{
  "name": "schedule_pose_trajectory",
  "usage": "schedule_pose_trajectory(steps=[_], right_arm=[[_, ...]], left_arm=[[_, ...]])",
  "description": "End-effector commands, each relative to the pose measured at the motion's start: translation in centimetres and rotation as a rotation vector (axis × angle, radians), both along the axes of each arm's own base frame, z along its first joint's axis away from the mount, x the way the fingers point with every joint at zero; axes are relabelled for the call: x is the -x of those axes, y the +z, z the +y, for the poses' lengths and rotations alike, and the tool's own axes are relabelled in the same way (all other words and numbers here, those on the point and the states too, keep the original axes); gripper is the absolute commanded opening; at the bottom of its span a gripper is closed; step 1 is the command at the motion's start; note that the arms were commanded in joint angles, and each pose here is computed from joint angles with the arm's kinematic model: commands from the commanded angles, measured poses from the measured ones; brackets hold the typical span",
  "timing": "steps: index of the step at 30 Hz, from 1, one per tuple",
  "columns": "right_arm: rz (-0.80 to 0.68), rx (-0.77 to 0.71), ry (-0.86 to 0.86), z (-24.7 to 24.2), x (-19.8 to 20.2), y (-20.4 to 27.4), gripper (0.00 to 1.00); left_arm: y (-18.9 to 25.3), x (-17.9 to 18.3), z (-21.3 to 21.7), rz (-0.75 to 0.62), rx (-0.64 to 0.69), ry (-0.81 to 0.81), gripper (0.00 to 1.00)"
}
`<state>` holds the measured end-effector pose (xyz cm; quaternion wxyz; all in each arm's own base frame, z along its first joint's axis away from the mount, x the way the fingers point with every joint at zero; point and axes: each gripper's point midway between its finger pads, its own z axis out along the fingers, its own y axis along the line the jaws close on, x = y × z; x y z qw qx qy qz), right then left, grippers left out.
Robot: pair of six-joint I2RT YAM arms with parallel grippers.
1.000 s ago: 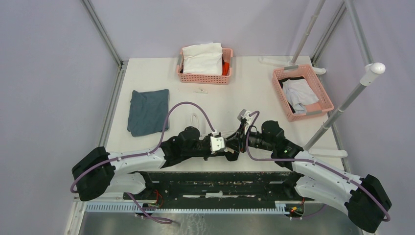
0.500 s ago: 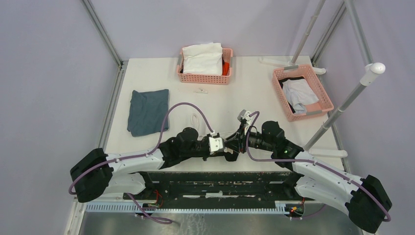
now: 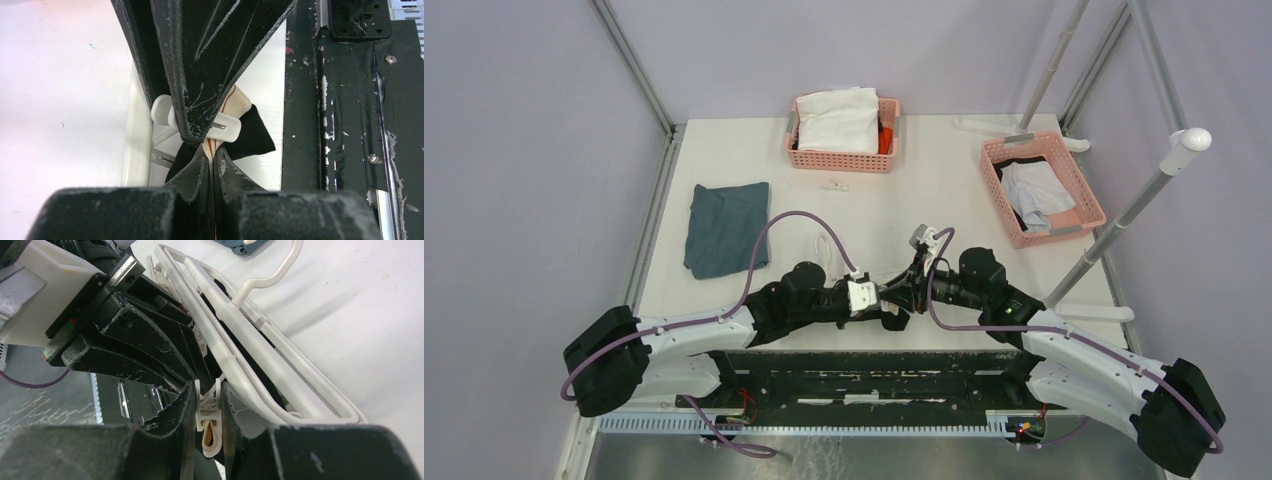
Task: Clip the underwear to the hanger
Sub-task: Clamp the underwear onto the hanger.
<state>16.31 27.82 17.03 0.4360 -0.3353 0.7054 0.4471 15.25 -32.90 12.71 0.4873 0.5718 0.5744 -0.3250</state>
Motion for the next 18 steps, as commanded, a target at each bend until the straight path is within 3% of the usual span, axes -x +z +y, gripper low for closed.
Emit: schedule_pose_trajectory(steps=[1,18], right_arm=[[-0.055,-0.059,0.025,0.75,-0.02,2.92,0.21],[-0.046,-0.061,0.003,0.60,-0.19,2.92,0.55]], left_arm=[[3.91,-0.58,-1.04,-0.045,0.131,0.007,0.03],[3.23,-0.81,-0.83,-0.046,0.118,0.021,0.03]])
